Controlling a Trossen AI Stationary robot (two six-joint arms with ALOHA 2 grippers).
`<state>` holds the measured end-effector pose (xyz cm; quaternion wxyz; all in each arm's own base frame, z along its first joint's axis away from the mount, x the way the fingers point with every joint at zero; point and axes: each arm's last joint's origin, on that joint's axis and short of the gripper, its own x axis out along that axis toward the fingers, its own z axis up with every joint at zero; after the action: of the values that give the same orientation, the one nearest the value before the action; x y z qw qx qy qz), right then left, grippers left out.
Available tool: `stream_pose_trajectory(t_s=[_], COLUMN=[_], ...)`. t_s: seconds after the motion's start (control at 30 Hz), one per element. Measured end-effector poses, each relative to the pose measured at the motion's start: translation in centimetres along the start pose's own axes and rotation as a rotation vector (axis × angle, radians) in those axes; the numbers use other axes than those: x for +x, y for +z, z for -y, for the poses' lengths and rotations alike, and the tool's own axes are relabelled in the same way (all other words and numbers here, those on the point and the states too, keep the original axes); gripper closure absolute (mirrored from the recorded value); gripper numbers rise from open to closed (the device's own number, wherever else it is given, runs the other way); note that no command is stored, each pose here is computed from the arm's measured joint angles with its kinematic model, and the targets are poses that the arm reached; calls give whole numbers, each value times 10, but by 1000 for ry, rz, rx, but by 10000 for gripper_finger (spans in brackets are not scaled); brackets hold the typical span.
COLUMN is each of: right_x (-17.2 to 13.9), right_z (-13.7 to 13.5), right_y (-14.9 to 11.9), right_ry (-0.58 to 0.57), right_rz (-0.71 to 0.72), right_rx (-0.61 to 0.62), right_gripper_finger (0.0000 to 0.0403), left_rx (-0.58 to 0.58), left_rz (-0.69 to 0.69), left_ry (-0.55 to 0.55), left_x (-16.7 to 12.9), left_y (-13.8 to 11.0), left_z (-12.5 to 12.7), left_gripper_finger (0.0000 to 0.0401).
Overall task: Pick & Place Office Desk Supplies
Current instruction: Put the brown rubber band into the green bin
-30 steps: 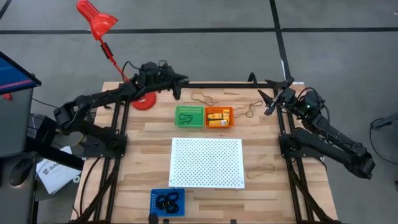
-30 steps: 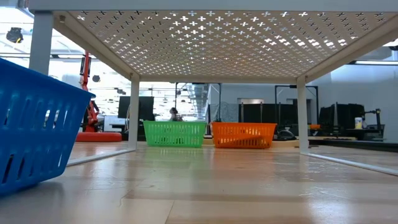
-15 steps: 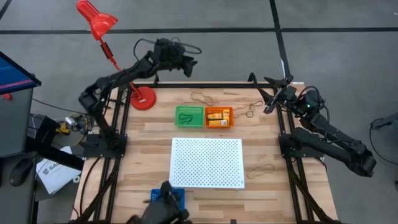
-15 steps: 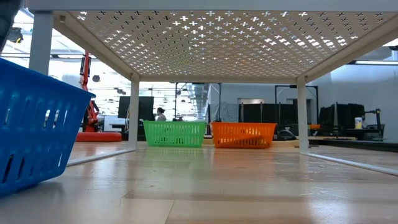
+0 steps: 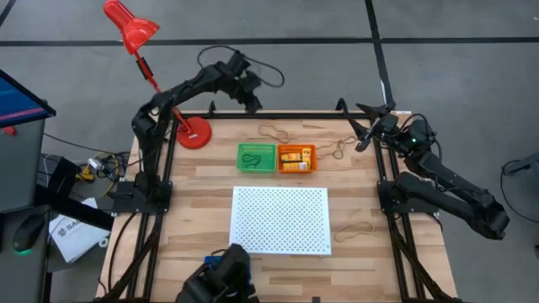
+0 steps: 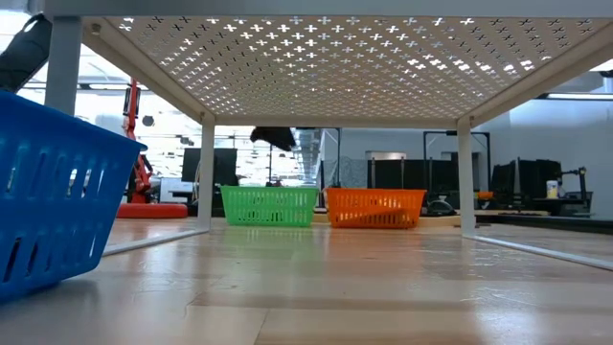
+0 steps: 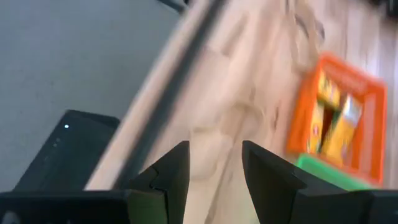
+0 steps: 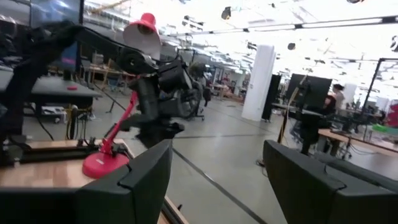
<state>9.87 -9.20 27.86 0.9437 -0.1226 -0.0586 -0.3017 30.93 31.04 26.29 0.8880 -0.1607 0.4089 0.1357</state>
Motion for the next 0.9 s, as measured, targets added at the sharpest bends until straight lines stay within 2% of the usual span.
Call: stream_pose_trajectory(t_s=[0.17,0.4,0.53,0.73,0.9], right_x=[5,9,9,9,9], right_z=[3,7,8,8,8], right_y=[-8,-13,-13,-13,-13], right_ry=[4,33,44,45,46], right_rz=[-50,-70,-71,-72,-72], right_rx=[3,7,9,9,7], right_gripper_finger=[154,154,154,154,154], left_rx=[133,164,203,225,173], left_rz=[-121,-249,-351,-338,-287], left_ry=[-39,-22,36,52,75], left_x=[16,52,73,80,83], left_y=[-9,-20,-30,-30,-25], left_z=[15,26,32,32,31], left_gripper_finger=[262,262,262,262,262])
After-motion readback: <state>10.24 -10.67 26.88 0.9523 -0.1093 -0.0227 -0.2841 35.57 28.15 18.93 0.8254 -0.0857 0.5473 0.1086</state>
